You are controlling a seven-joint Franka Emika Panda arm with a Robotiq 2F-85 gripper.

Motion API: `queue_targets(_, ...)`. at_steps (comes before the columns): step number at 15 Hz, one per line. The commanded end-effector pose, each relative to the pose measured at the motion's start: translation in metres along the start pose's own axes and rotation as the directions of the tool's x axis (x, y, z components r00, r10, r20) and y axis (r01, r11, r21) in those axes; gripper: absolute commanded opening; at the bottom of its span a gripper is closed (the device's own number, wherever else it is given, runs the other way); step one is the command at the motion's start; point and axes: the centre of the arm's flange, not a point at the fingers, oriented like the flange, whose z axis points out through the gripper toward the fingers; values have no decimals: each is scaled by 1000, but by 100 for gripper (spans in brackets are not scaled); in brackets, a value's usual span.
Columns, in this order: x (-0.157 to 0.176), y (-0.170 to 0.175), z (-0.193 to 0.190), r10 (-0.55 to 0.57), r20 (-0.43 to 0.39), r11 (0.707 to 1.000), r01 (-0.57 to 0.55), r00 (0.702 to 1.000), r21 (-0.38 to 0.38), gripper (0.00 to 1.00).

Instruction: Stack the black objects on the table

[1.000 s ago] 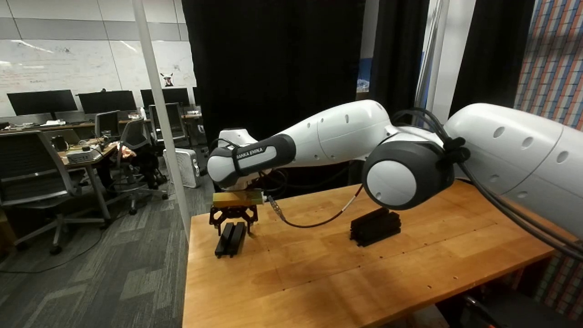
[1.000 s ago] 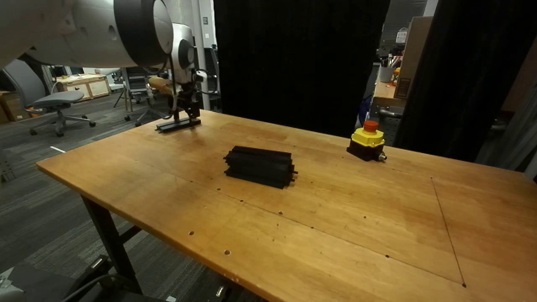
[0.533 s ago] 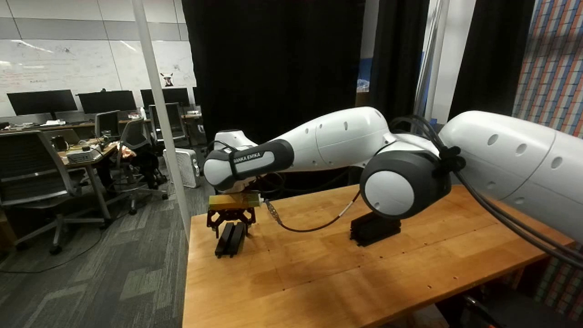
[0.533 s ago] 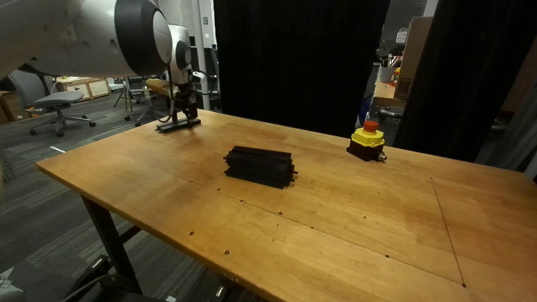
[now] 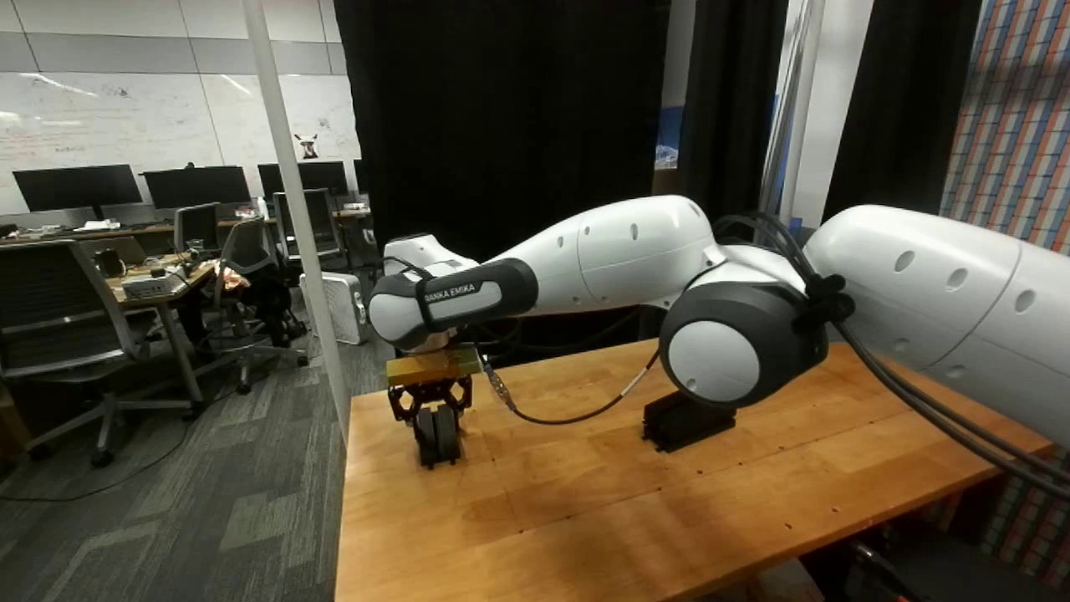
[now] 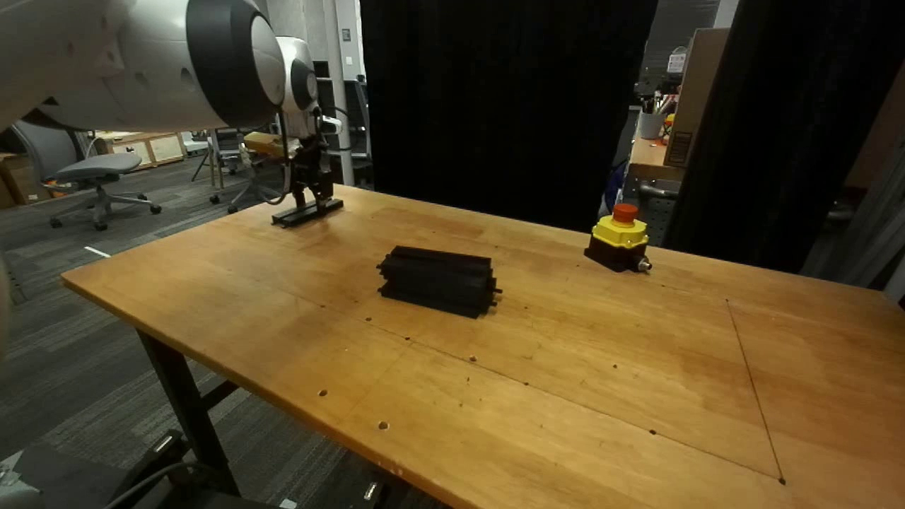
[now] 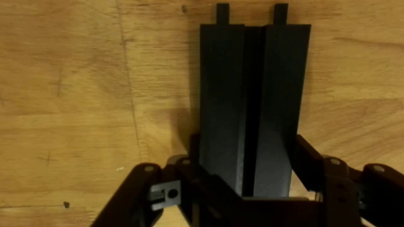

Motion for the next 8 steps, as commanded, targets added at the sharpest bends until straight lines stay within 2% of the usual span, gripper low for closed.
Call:
queue_targets(1,28,-7,-6,6,-5,999,-6,1000,-50,45)
queue_targets(8,40,36,-31,-7,-12,997,7,1000,-78,45)
